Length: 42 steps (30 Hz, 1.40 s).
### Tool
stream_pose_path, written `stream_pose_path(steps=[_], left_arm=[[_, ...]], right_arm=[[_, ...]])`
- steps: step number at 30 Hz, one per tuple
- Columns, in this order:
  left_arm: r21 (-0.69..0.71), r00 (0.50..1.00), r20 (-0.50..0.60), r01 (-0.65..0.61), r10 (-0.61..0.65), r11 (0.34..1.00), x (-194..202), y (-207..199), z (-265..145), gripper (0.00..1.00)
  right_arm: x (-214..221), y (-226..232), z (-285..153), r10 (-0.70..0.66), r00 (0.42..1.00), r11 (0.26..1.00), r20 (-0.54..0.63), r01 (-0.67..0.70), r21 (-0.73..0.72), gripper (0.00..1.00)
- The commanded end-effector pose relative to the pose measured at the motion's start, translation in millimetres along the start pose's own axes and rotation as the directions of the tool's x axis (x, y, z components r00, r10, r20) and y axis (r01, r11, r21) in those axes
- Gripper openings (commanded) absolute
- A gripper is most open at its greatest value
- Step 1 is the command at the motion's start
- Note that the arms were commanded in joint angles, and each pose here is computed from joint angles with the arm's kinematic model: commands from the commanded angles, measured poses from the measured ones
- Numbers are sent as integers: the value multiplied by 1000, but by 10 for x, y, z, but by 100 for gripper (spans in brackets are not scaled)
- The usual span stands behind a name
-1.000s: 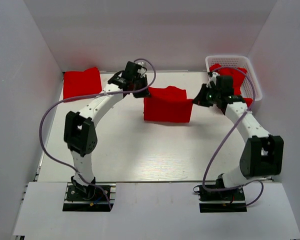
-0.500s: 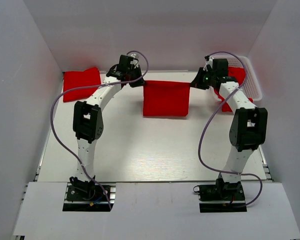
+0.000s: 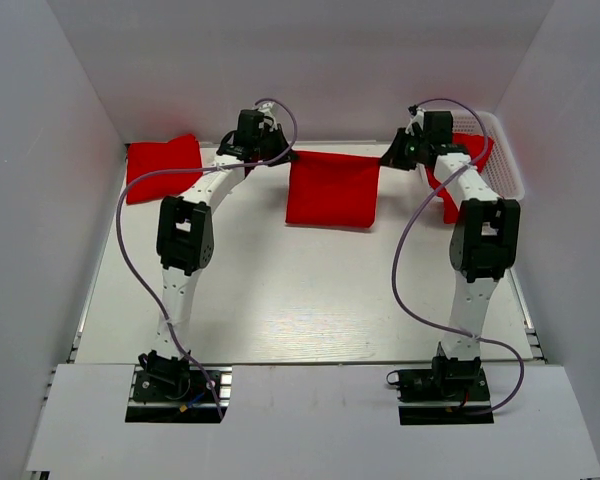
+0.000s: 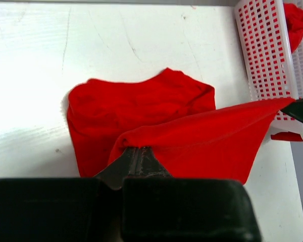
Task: Fold and stack the t-shirts
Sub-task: Fold the long partially folded tshirt into a neat square
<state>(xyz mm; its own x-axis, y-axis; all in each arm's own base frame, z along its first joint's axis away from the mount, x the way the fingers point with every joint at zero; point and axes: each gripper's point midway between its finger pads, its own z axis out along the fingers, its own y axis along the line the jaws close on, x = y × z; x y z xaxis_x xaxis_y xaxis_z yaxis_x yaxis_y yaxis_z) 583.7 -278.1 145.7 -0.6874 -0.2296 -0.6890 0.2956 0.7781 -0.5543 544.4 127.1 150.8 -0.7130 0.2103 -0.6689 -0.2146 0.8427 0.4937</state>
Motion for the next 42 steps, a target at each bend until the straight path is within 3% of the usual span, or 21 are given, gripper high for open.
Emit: stream_pose_path(steps=[1, 8, 15, 20, 21, 22, 23, 24, 25, 30, 31, 36, 42], left_arm=[[49, 992, 126, -37, 30, 998, -456, -67, -67, 0], [163, 979, 189, -111, 79, 980, -540, -184, 107, 0], [175, 980, 184, -104, 72, 979, -440, -43, 364, 0], [137, 967, 243, -111, 75, 984, -604, 72, 425, 2], [143, 962, 260, -121, 80, 982, -644, 49, 419, 9], [145, 950, 298, -137, 89, 980, -760, 8, 404, 59], [148, 947, 307, -142, 91, 979, -786, 6, 429, 99], [136, 943, 318, -153, 103, 979, -841, -1, 419, 100], [116, 943, 317, -141, 98, 983, -905, 49, 374, 100], [78, 926, 341, -199, 161, 977, -1098, -120, -96, 100], [70, 934, 306, -212, 181, 975, -1046, -129, -146, 100], [132, 969, 112, -236, 222, 963, -528, -106, -208, 100], [111, 966, -72, -241, 249, 964, 46, 52, -18, 100]], right_arm=[[-313, 45, 41, -50, 997, 998, 64, 52, -42, 0], [-326, -77, 186, -25, 997, 999, 78, 27, -23, 0], [-326, -192, 376, -1, 998, 1000, 64, 2, -19, 0], [-281, -341, 555, 33, 998, 999, 50, -33, -3, 0], [-337, -353, 574, 25, 998, 1000, 65, -25, 7, 0], [-399, -412, 606, 29, 996, 999, 86, -32, 26, 3], [-498, -391, 623, 32, 994, 999, 109, -34, 19, 16], [-565, -383, 622, 31, 992, 999, 124, -33, 11, 89], [-844, -236, 536, 3, 984, 999, 177, 3, -39, 90], [-1132, 292, 76, -121, 962, 980, 245, 156, -126, 90], [-888, 226, 134, -108, 975, 982, 194, 136, -135, 90], [-658, 502, -354, -167, 969, 972, 183, 193, -137, 90], [-355, 664, -780, -200, 968, 969, 149, 218, -119, 90]])
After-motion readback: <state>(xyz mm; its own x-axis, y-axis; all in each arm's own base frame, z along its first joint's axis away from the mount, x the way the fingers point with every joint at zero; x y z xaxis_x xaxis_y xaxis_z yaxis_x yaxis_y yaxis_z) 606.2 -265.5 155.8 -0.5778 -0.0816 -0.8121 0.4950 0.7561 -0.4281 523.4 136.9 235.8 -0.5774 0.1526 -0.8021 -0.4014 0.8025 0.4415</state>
